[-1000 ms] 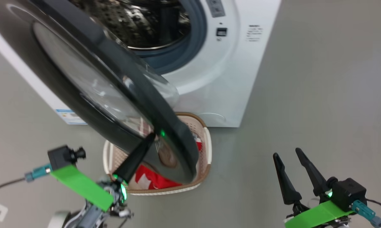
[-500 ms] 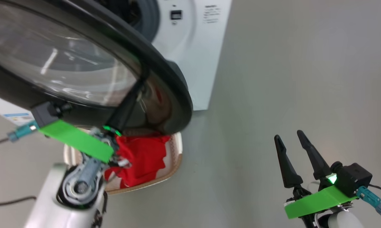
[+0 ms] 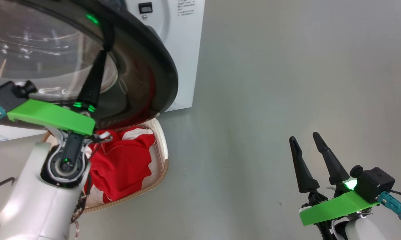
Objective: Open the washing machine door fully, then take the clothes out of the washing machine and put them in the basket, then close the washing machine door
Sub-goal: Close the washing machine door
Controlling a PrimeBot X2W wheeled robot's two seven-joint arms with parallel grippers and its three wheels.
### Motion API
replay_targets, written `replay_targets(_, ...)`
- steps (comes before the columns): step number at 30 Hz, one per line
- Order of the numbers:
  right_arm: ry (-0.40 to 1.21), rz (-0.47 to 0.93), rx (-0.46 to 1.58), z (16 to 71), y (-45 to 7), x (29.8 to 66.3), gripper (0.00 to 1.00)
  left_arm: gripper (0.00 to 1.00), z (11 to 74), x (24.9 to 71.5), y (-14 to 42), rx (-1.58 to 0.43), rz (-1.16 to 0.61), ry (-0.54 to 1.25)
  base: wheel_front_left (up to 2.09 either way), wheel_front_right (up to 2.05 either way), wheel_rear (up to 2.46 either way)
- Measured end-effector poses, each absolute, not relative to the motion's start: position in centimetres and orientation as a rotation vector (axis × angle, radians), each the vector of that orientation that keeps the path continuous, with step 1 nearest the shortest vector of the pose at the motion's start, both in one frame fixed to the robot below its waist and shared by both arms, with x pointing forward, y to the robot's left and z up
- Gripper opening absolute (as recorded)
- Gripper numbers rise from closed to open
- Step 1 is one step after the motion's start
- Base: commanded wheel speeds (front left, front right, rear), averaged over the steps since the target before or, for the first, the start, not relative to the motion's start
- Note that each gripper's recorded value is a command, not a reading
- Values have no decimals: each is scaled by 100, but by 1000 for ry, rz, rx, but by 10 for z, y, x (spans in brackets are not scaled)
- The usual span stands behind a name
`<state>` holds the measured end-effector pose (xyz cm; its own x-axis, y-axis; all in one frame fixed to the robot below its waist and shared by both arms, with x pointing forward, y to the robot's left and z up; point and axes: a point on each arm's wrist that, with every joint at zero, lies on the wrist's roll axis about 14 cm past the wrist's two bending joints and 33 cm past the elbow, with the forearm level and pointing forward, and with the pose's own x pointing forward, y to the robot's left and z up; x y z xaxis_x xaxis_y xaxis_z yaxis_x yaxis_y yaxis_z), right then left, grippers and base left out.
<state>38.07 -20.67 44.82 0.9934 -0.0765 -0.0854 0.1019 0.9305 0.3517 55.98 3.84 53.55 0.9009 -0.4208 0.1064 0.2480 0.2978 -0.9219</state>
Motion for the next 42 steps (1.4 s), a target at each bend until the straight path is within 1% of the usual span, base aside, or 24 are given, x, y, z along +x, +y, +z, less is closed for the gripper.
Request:
replay_targets(8, 65, -97, 363, 450, -209, 381, 100, 0, 531, 559, 40, -1174, -430, 167, 0, 0, 0)
replay_targets(9, 65, -97, 363, 450, -209, 381, 100, 3, 531, 559, 40, -1174, -430, 167, 0, 0, 0)
replay_targets(10, 63, -94, 364, 450, -208, 381, 100, 11, 531, 558, 40, -1171, -429, 166, 0, 0, 0)
replay_targets(11, 61, -91, 365, 451, -207, 382, 100, 28, 531, 556, 41, -1171, -429, 166, 0, 0, 0)
replay_targets(13, 57, -87, 365, 452, -206, 383, 100, 52, 531, 553, 42, -1168, -422, 164, 0, 0, 0)
replay_targets(14, 55, -84, 365, 453, -206, 384, 100, 83, 529, 550, 44, -1167, -417, 164, 0, 0, 0)
replay_targets(15, 53, -79, 364, 454, -204, 384, 100, 100, 527, 548, 46, -1170, -408, 167, 0, 0, 0)
replay_targets(25, 41, -20, 356, 460, -187, 388, 100, 100, 487, 504, 82, -1170, -249, 196, 0, 0, 0)
replay_targets(32, 66, 21, 340, 455, -172, 378, 100, 100, 461, 461, 115, -1157, -127, 211, 0, 0, 0)
replay_targets(42, 74, 49, 338, 454, -164, 372, 100, 100, 445, 419, 154, -1061, -29, 201, 0, 0, 0)
